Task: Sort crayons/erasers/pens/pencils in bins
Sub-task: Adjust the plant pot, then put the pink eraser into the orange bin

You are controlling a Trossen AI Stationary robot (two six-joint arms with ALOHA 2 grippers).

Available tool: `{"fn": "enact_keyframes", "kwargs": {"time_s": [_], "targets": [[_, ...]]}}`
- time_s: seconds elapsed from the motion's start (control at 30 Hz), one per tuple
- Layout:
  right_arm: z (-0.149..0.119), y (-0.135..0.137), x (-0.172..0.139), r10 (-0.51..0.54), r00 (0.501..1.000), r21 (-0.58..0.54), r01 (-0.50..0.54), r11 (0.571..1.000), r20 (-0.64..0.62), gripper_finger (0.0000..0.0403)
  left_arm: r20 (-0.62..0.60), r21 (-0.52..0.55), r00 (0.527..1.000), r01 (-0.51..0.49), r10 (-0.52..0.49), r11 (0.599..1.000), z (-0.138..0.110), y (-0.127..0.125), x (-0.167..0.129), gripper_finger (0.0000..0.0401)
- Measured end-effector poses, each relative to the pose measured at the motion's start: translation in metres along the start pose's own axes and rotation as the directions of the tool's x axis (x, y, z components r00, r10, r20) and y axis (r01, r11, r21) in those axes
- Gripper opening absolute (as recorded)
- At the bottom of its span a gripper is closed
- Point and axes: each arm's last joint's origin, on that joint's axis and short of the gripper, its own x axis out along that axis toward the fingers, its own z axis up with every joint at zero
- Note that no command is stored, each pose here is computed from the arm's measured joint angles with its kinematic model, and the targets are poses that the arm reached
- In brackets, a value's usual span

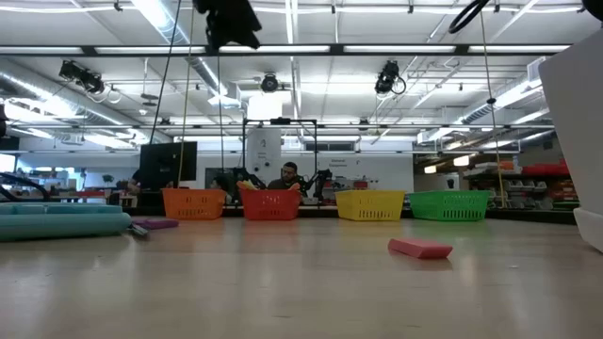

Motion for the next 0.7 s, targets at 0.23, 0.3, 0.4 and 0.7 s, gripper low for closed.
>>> {"fn": "enact_keyframes", "kwargs": {"time_s": [0.23,0.3,0.4,0.7], "targets": [[-0.001,-0.001,0.0,0.0,1.0,-0.026,0.0,1.0,0.005,0.0109,0.003,0.027,0.999,0.04,-0.04,0.999,-0.003,-0.03,0.004,0.0172],[0.0,-0.001,0.0,0.002,1.0,-0.046,-0.002,0.999,0.004,0.0123,0.009,0.003,0.999,0.038,-0.038,0.999,-0.004,-0.034,0.004,0.0172],[0.0,-0.001,-0.005,-0.004,1.0,-0.097,0.005,0.995,0.014,0.014,0.006,-0.022,0.999,0.037,-0.037,0.999,-0.006,-0.04,0.004,0.0173],[0.008,-0.002,-0.031,-0.034,0.998,-0.229,0.045,0.972,0.052,0.0156,0.033,-0.032,0.997,0.076,-0.075,0.997,-0.007,-0.065,0.012,0.0172]]}}
